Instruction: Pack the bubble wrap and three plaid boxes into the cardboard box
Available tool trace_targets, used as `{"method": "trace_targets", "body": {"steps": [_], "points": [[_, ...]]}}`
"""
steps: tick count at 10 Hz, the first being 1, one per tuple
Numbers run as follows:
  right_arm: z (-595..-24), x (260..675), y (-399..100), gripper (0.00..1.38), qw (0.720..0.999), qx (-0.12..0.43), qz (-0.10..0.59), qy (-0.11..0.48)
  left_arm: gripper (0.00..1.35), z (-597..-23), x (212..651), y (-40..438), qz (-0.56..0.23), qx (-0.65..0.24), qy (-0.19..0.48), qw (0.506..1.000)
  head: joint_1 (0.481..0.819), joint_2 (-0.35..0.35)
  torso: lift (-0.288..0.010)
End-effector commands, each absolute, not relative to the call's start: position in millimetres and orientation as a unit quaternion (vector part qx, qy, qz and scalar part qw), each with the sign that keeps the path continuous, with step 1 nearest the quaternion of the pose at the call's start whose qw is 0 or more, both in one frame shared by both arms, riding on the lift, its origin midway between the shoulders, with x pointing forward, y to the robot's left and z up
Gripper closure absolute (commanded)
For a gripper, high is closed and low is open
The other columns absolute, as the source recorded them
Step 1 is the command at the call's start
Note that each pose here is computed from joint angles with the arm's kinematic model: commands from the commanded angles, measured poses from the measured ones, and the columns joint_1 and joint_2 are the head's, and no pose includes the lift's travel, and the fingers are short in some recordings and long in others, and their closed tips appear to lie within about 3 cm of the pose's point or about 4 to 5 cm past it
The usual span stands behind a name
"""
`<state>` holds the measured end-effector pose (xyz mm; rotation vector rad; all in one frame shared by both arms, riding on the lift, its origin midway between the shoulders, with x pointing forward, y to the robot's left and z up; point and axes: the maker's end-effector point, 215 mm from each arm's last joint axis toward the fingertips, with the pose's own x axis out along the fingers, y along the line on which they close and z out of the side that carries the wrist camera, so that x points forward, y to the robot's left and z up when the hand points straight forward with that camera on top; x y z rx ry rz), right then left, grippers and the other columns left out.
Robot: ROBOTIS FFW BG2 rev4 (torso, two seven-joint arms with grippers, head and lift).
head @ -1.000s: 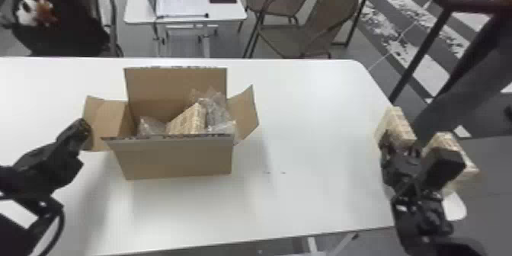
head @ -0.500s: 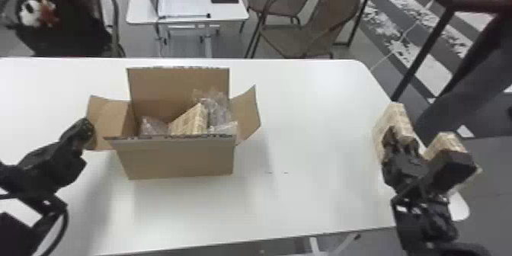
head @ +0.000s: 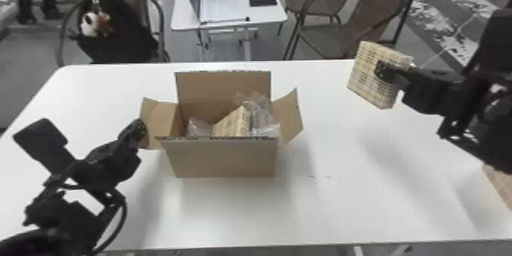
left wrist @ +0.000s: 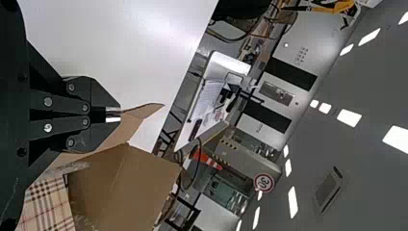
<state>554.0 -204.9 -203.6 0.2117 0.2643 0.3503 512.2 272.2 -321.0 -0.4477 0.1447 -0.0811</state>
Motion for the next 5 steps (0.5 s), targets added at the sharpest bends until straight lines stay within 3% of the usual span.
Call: {"method": "trace_targets", "body": {"steps": [1, 3, 5], "points": [[-175.9, 534.2, -153.2, 1.1, 0.933, 0.163, 0.266, 0.181, 1.21, -319.9, 517.2, 264.1, -0.045, -0.217, 0.075, 0.972, 0.648, 0.064, -0.174], [-180.0, 517.6, -88.5, 1.11, 0.865, 0.243, 0.361, 0.249, 1.21, -321.5, 520.3, 257.8, -0.048, -0.214, 0.079, 0.972, 0.634, 0.126, -0.174], [-183.8, 520.7, -43.4, 1.11, 0.824, 0.265, 0.412, 0.284, 1.21, -321.6, 522.7, 252.4, -0.052, -0.214, 0.081, 0.972, 0.637, 0.176, -0.174]]}}
